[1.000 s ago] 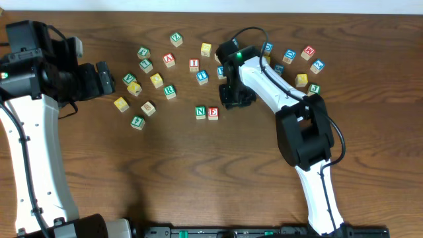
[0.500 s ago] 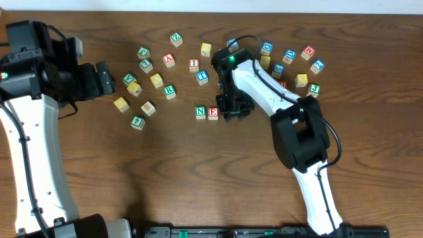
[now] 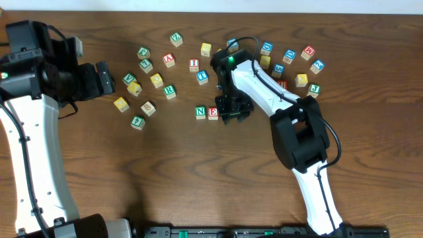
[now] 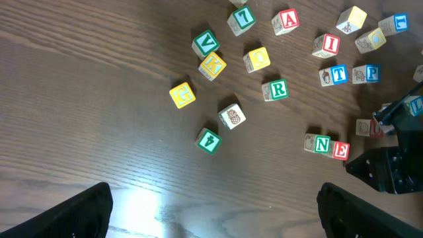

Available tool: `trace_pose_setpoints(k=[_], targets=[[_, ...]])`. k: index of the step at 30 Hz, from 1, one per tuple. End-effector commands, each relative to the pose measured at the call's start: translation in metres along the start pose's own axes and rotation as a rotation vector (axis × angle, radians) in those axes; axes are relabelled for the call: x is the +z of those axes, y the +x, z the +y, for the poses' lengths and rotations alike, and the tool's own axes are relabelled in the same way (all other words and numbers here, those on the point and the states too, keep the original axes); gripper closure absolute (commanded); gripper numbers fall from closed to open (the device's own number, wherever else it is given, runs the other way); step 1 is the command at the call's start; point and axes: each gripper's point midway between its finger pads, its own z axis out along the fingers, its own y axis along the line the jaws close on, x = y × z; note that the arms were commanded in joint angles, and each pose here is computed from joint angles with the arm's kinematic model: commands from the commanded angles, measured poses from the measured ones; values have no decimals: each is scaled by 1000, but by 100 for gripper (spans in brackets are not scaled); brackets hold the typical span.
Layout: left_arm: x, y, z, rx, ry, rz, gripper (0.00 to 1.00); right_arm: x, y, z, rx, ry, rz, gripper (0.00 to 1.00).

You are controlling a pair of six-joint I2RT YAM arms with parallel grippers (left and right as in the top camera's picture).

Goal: Spell out NEURIPS
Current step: 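Lift the red U block and carry it toward the right of the E block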

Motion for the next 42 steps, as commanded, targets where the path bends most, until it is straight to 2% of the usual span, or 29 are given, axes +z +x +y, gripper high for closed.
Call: trace_pose_setpoints(k=[1, 7, 13, 19, 34, 42], targets=[[-8, -6, -3, 3, 12, -30, 2, -26, -9, -1, -15, -25, -57, 63], [-8, -6, -3, 3, 12, -30, 2, -57, -29, -19, 14, -38, -165, 61], [-8, -6, -3, 3, 12, -29, 2, -65, -49, -25, 6, -58, -244, 57], [-8, -6, -3, 3, 12, -29, 2, -65, -66, -20, -41, -28, -325, 44], [-8, -6, -3, 3, 12, -29, 3, -50, -72, -17, -47, -29, -338, 43], [-8, -6, -3, 3, 12, -30, 2, -39, -73, -18, -45, -24, -316, 46]])
